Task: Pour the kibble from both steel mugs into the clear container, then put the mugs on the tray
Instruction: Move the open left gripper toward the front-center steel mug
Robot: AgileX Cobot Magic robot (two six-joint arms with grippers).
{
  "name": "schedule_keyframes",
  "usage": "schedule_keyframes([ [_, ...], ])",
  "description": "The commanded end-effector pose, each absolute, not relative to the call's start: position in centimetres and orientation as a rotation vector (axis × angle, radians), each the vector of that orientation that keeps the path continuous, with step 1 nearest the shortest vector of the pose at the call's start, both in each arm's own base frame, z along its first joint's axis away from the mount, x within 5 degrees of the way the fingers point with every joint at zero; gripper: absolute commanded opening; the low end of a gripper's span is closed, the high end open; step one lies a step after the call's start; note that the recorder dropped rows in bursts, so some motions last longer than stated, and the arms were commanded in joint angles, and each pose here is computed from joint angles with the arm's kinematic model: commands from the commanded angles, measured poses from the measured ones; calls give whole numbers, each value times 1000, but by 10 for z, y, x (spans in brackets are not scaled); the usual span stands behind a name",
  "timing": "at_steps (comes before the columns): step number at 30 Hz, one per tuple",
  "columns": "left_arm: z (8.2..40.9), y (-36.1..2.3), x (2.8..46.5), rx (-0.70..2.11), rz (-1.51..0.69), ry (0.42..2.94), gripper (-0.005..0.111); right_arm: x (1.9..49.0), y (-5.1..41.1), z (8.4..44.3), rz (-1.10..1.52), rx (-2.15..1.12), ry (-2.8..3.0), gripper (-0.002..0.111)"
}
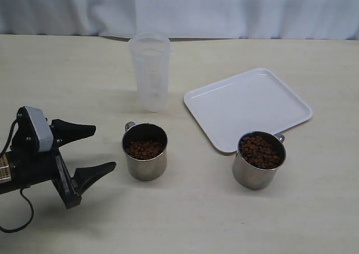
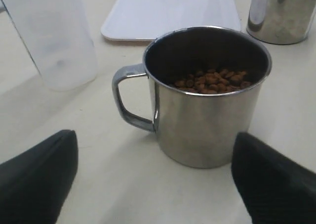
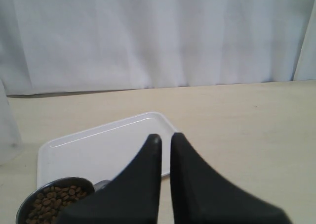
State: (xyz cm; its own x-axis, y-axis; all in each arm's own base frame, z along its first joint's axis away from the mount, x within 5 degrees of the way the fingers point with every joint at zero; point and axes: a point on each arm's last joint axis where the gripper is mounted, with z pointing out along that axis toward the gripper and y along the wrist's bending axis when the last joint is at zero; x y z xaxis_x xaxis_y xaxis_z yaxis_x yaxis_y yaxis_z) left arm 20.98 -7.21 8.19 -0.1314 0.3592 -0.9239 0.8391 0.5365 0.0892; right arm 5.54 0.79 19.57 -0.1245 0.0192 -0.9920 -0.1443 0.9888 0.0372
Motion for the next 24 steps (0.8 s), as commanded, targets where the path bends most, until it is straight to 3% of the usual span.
schedule_keyframes([
  [1, 84, -75, 215, 1002, -543, 1695, 62, 55, 8, 194, 137, -103, 1691, 5],
  [24, 86, -78, 218, 1048, -578, 1654, 62, 55, 8, 194, 137, -103, 1691, 5],
])
